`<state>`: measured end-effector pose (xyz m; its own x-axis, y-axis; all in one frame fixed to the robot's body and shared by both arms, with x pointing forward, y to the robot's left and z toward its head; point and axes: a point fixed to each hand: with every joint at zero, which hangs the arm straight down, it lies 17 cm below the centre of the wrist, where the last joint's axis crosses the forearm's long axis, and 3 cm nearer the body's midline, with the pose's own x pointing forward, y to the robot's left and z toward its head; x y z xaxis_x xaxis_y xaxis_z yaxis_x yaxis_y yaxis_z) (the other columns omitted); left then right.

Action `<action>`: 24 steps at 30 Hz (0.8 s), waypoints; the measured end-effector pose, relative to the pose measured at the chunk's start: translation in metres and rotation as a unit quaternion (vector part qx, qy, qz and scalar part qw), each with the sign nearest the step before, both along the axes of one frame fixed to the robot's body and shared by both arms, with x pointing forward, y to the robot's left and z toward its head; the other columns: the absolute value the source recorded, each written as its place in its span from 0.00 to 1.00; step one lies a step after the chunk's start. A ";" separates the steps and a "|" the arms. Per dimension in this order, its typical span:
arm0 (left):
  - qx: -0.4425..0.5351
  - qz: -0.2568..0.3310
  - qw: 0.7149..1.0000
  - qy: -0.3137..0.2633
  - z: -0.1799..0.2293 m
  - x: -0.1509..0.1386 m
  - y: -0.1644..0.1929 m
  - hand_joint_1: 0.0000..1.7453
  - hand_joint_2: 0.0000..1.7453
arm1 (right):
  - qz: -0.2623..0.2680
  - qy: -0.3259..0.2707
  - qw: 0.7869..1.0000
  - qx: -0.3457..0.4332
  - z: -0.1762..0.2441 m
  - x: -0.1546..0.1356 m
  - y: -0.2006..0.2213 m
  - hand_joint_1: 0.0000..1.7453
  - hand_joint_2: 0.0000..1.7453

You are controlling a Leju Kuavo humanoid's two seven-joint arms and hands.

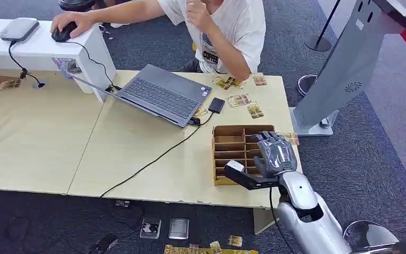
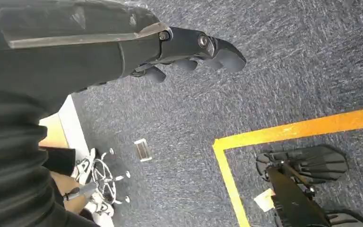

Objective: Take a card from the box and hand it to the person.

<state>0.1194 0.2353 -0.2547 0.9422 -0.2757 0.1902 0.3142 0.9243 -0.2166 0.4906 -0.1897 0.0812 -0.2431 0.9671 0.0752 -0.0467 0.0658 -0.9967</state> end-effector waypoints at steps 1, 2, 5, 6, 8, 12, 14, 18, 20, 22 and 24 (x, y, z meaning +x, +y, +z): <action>0.000 0.000 1.000 0.000 0.000 0.000 0.000 0.00 1.00 | 0.000 0.000 1.000 0.000 0.000 0.000 0.000 0.45 1.00; 0.000 0.000 1.000 0.000 0.000 0.000 0.000 0.00 1.00 | 0.000 0.001 1.000 -0.001 -0.001 0.001 0.000 0.45 1.00; -0.001 0.000 1.000 0.000 0.000 0.000 0.000 0.00 1.00 | -0.001 0.002 1.000 -0.002 -0.002 0.002 -0.001 0.49 1.00; -0.001 0.000 1.000 0.000 0.000 0.001 0.000 0.00 1.00 | 0.000 0.002 1.000 -0.002 -0.002 0.002 -0.001 0.50 1.00; -0.002 -0.001 1.000 0.000 0.000 0.001 -0.001 0.00 1.00 | 0.000 0.000 1.000 -0.002 -0.001 0.004 0.000 0.51 1.00; -0.002 -0.001 1.000 0.000 0.001 0.001 -0.001 0.00 1.00 | 0.002 -0.005 1.000 -0.002 0.002 0.007 0.002 0.56 1.00; -0.002 -0.001 1.000 0.000 0.001 0.002 -0.001 0.00 1.00 | 0.002 -0.005 1.000 -0.003 0.002 0.008 0.002 0.59 1.00; -0.003 -0.001 1.000 0.000 0.001 0.002 -0.001 0.00 1.00 | 0.004 -0.003 1.000 -0.004 0.000 0.009 0.004 0.72 1.00; -0.002 -0.001 1.000 0.000 0.001 0.002 -0.001 0.00 1.00 | 0.006 -0.003 1.000 -0.004 0.000 0.009 0.005 0.80 1.00; -0.002 -0.001 1.000 0.000 0.001 0.002 -0.001 0.00 1.00 | 0.009 -0.005 1.000 -0.004 0.000 0.010 0.007 0.86 1.00; -0.003 -0.001 1.000 0.000 0.001 0.002 -0.001 0.00 1.00 | 0.009 -0.005 1.000 -0.004 0.000 0.010 0.008 0.84 1.00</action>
<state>0.1212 0.2341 -0.2539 0.9418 -0.2760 0.1921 0.3155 0.9227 -0.2214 0.5006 -0.1817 0.0808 -0.2619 0.9629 0.0645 -0.0386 0.0563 -0.9977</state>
